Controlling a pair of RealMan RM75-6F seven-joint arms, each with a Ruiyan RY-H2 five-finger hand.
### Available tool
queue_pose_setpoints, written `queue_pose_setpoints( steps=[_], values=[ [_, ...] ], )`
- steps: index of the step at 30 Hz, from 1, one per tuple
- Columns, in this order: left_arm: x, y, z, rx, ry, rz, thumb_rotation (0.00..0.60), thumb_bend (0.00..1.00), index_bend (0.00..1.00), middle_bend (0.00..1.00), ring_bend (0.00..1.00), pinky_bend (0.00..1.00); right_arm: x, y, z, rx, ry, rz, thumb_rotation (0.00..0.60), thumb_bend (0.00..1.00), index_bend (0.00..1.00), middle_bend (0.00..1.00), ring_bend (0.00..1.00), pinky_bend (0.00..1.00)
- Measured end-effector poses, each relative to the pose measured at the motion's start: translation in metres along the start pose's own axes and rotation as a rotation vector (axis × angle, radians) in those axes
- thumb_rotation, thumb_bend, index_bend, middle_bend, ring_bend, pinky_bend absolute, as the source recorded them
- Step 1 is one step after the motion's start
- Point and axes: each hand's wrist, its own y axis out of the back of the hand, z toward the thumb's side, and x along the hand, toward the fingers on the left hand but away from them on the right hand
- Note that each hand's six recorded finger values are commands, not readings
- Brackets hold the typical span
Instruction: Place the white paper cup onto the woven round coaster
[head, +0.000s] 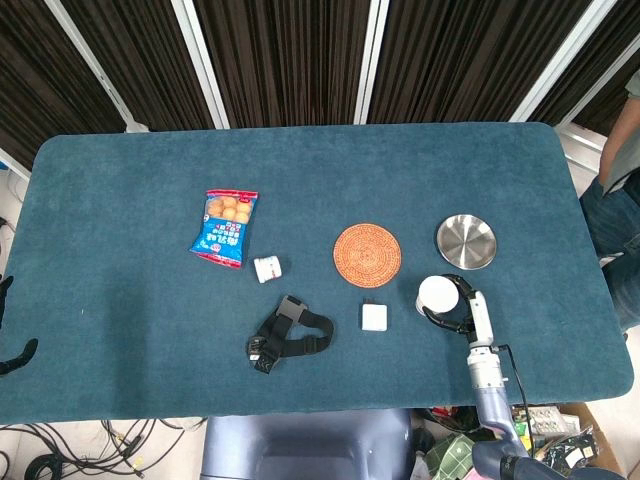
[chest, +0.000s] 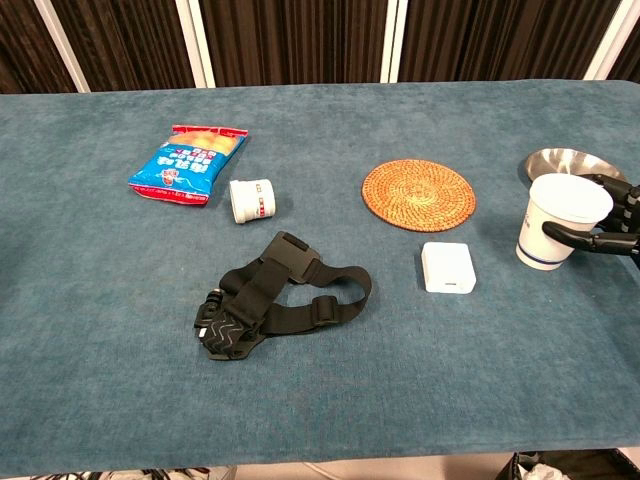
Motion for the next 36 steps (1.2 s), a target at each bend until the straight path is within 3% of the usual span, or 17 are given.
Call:
queue_pose_setpoints(
  steps=[20,36],
  values=[
    [0.000,-0.001,0.000,0.000,0.002,-0.006,0.600,0.26,0.00,0.03,0.00,0.00,-0.004,0.003,0.006,0.008,0.014,0.003,0.600,0.11,0.39,0.37,0.30,0.12],
    [0.000,0.000,0.000,-0.007,0.004,-0.008,0.600,0.27,0.00,0.03,0.00,0.00,-0.061,-0.025,0.059,0.066,0.087,0.086,0.600,0.11,0.39,0.37,0.31,0.12]
  ],
)
